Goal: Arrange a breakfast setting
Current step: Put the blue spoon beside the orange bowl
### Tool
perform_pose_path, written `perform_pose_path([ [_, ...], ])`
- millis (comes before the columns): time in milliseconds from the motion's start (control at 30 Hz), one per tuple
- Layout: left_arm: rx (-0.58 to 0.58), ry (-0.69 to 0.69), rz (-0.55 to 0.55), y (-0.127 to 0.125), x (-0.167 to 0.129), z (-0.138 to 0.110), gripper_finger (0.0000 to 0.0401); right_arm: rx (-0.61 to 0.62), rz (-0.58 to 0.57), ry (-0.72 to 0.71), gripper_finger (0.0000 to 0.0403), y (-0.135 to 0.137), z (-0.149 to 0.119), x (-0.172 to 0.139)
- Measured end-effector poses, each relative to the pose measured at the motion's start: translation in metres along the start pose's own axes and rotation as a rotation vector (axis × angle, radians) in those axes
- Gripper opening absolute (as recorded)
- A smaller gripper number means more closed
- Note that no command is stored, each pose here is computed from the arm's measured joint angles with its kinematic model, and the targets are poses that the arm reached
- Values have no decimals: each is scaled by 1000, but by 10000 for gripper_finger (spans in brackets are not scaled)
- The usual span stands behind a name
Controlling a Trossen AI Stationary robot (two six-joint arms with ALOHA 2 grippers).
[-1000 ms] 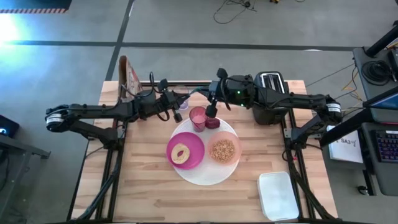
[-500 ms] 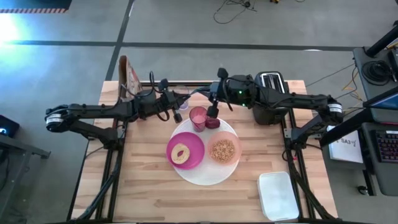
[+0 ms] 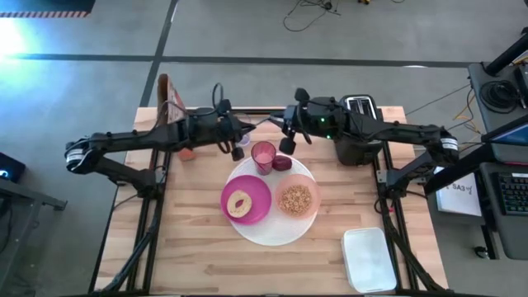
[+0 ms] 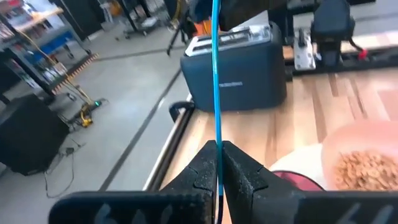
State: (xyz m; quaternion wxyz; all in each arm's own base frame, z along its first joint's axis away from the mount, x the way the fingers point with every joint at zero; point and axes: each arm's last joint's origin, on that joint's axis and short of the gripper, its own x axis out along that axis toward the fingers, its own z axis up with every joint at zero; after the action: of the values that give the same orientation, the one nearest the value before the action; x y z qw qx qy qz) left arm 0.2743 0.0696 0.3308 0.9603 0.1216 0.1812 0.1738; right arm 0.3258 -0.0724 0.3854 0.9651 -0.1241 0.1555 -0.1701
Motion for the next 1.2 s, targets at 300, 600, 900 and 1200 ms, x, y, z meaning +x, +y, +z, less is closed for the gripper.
perform_pose_path([
  [300,12,84,-161,-4,16,4,1,-4,-12,140,143,-2,-8,-17],
  [600,30,330,-436,-9,22,6,0,16,41,288,175,-2,-19,-38],
  [900,56,492,-676,-18,39,3,0,423,126,407,165,2,-27,-48],
  [1200,146,525,-882,-21,49,14,0,716,304,487,166,16,-27,-44],
])
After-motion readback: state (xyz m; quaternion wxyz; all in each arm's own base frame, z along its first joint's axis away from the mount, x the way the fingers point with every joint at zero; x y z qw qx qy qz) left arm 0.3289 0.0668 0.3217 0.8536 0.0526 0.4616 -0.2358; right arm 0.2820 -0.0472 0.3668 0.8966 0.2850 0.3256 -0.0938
